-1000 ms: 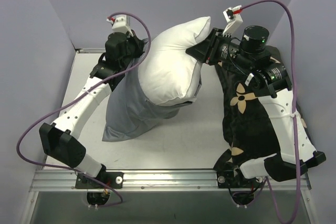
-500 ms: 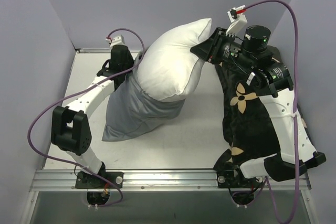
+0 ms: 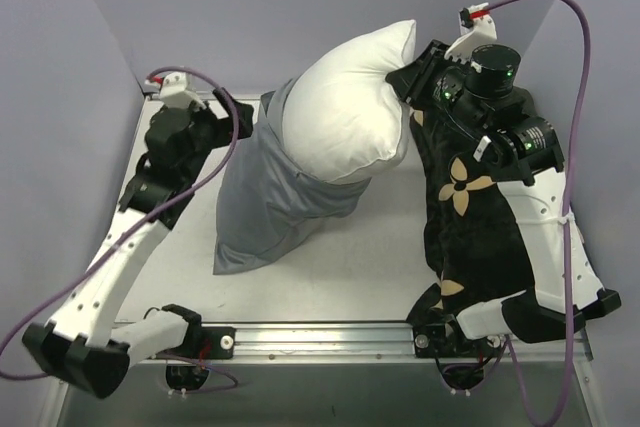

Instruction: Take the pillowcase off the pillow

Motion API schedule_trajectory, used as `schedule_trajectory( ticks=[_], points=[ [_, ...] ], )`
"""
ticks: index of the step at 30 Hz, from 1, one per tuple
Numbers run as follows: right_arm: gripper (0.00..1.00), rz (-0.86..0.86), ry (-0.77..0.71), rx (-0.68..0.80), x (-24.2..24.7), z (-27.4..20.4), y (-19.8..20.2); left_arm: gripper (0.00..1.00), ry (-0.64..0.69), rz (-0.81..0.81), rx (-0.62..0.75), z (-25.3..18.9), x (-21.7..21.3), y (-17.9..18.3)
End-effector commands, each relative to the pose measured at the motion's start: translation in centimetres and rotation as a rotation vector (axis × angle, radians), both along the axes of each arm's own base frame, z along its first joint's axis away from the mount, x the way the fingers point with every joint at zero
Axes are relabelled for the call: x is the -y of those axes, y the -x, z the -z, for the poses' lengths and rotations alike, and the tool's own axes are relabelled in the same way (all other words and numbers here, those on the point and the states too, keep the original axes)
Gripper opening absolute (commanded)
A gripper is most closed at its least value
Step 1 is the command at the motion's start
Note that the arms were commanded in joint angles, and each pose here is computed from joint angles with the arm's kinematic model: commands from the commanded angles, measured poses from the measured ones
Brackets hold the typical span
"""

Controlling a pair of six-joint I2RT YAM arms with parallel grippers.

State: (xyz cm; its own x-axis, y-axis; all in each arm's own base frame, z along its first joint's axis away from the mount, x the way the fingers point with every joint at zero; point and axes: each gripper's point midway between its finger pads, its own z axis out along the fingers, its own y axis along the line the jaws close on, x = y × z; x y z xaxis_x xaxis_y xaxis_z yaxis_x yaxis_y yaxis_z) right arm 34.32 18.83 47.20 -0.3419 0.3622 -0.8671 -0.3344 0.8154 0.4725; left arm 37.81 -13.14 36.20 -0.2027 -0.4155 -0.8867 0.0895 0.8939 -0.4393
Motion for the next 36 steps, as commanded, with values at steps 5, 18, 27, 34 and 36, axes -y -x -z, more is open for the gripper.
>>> schedule_trajectory(
  ticks=[5,18,27,34,36],
  points=[
    [0.00,0.136,-0.063,0.182,2.2,-6.3,-0.9,0.97,-0.059,0.135,0.061,0.7,1.5,9.0],
    [0.00,0.142,-0.011,0.174,1.7,-5.5,-0.3,0.97,-0.163,0.377,0.127,6.4,11.1,16.8],
    [0.00,0.138,0.007,0.188,0.9,-6.1,0.3,0.97,-0.347,0.046,0.063,13.0,10.6,16.1],
    [0.00,0.134,0.020,0.191,0.7,-6.1,0.7,0.93,-0.425,-0.090,0.111,13.9,10.9,16.2],
    [0.00,0.140,0.023,0.193,0.8,-6.2,0.7,0.74,-0.437,-0.102,0.122,14.0,10.7,16.0]
  ],
)
